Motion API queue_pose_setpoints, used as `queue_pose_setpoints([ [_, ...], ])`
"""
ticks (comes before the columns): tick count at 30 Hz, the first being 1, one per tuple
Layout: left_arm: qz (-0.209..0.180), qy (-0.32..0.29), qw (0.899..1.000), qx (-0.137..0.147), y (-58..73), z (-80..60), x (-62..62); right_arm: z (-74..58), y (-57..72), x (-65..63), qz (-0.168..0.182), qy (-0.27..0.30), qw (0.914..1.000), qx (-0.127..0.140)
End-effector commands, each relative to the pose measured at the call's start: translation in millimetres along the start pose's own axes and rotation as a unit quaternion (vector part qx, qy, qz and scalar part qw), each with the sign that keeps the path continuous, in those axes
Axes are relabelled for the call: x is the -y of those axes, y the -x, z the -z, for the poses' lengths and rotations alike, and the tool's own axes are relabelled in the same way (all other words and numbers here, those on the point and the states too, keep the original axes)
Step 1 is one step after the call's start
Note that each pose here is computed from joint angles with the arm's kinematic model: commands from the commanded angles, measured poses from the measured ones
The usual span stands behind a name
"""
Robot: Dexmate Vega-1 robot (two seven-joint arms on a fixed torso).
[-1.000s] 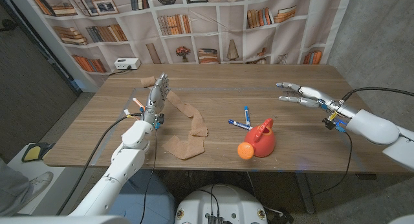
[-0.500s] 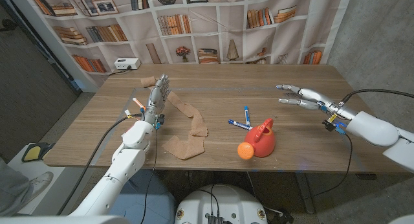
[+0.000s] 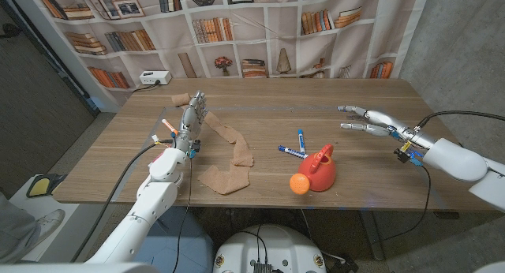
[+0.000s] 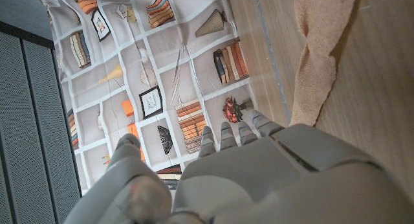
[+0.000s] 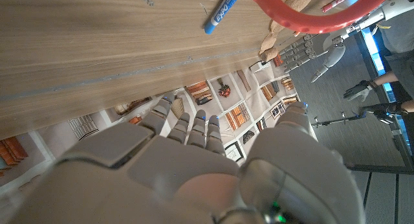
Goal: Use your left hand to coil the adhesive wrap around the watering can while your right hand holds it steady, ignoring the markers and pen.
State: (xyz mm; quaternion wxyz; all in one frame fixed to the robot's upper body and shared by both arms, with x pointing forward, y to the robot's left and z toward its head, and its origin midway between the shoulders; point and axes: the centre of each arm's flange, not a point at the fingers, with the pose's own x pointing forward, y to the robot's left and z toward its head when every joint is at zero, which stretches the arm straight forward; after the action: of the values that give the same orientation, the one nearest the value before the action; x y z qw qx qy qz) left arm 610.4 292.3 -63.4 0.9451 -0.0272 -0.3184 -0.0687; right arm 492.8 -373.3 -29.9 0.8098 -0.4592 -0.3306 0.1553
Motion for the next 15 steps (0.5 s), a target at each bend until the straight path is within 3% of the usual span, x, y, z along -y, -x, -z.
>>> queue_pose_setpoints([
  [1, 0.002, 0.007, 1.000, -0.004, -2.4, 2.5, 1.3, 2.9, 6.4, 1.3, -0.003, 0.003, 1.0000, -0.009],
  [15, 0.005, 0.004, 1.000, -0.005, -2.3, 1.1, 3.2, 8.4, 11.7, -2.5, -0.008, 0.004, 0.9998, -0.016],
])
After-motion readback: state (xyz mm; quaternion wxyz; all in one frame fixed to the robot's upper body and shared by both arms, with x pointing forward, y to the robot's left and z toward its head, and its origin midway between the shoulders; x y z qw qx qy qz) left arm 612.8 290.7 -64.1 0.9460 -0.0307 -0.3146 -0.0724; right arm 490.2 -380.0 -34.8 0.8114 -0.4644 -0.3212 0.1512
